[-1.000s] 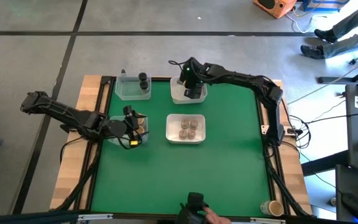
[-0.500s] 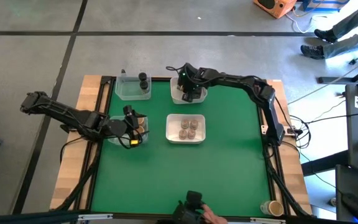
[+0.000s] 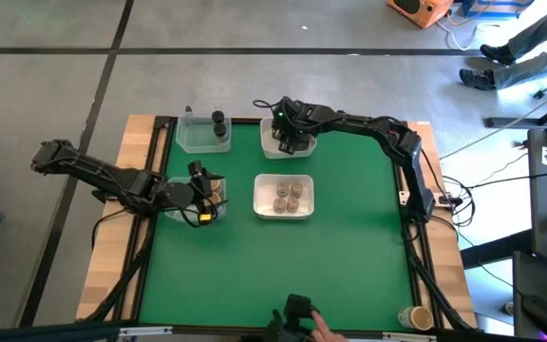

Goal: Sort spices by type
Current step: Put the black seasoning can into the top white bin, then move the light brown seasoning bottle to the center of the table

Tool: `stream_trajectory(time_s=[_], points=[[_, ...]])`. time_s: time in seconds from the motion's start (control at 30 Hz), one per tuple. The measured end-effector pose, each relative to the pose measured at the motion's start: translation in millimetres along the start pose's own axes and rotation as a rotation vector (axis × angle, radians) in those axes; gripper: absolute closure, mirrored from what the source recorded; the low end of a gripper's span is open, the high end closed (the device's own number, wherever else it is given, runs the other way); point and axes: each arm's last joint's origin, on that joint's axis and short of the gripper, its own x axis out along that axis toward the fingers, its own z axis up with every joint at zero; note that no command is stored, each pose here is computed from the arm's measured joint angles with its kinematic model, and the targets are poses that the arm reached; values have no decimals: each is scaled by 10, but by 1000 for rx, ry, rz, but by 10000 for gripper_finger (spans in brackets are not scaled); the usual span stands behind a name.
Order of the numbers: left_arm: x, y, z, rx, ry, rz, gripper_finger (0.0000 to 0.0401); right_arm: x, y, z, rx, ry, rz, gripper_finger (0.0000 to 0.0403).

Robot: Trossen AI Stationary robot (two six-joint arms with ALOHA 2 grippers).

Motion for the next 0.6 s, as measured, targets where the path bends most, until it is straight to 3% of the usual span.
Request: stream_trajectory(time_s=[0.27,0.47,0.6], points=[[0,0,1,-3,-1,-1,79,-1135,374,227,-88,-24,83,141],[-5,-22,2,0,0,-53,79,-1988,908,75,-116,-19,277,148],[-22,-58,23,-2,-22,-93,79,-2368,1284,-64,-91,6,324,153]])
